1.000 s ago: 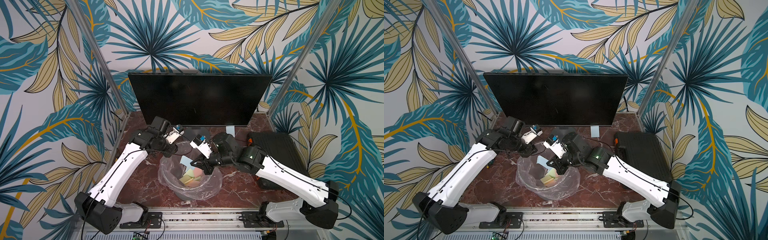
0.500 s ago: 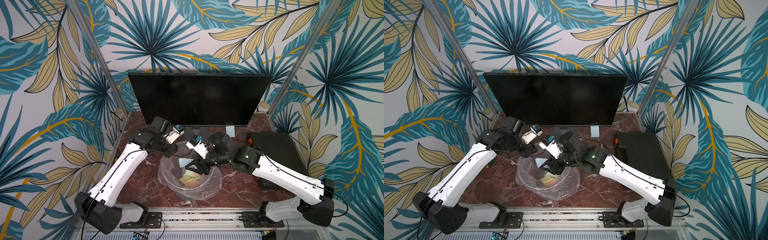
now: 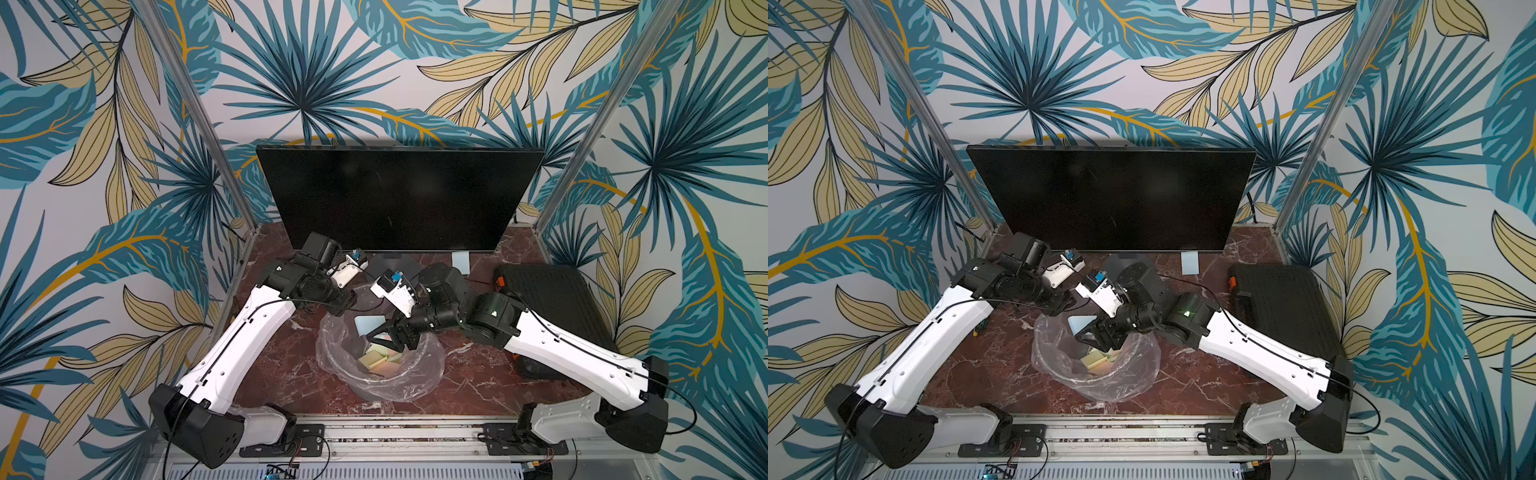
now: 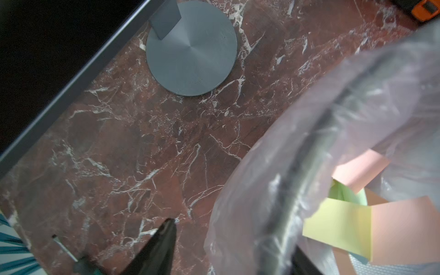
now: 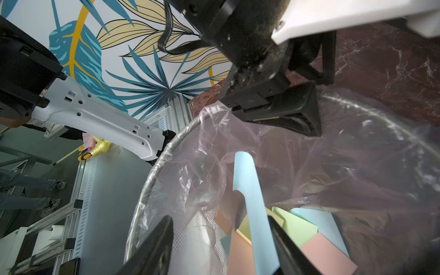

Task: Remove the sticky note from the monitor
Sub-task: Place the sticky note in the trash bin.

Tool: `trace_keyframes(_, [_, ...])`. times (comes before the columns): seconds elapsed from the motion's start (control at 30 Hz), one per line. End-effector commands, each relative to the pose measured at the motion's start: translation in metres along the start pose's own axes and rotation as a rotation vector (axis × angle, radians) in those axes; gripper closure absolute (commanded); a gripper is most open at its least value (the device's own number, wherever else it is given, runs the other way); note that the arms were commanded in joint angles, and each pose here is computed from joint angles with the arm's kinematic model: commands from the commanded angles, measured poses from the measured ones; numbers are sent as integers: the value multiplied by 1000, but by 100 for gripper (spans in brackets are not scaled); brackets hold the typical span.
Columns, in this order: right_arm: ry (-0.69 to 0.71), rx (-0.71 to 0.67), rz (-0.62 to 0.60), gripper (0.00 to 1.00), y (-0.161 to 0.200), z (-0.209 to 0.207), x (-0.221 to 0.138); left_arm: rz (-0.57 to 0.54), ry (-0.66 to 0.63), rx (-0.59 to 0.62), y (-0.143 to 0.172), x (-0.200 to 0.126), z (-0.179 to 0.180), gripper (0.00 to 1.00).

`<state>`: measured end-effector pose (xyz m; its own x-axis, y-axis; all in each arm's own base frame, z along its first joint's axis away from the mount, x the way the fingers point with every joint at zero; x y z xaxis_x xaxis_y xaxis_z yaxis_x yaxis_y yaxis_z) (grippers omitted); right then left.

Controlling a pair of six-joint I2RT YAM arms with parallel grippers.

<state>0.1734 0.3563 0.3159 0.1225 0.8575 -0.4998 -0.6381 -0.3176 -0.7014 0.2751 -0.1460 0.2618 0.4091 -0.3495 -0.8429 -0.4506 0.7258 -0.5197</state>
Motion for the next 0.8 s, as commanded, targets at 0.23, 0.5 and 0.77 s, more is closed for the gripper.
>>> trace_keyframes(0.23, [10,-14,-15,38,0,1,-4,-136,51,53,-27,-39,-11,22])
trace_keyframes(0.5, [-9,-18,-28,38,-3,4,-4,-178,102,78,-39,-59,-27,17])
trace_keyframes(0.77, [-3,-11,-32,38,-3,2,-3,-166,183,110,-35,-54,-46,18])
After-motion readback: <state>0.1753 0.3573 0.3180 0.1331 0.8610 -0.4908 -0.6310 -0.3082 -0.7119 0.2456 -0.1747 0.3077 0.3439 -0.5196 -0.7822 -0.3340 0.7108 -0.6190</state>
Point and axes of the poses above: each gripper's point midway between its finger pads, its own x axis out along the fingers, its own z axis along the line the jaws close on, y = z × x, the point moved 2 cm from there along -x, back along the fingers, and after that the axes turned 11 degrees about x, right-handed, at the moved point
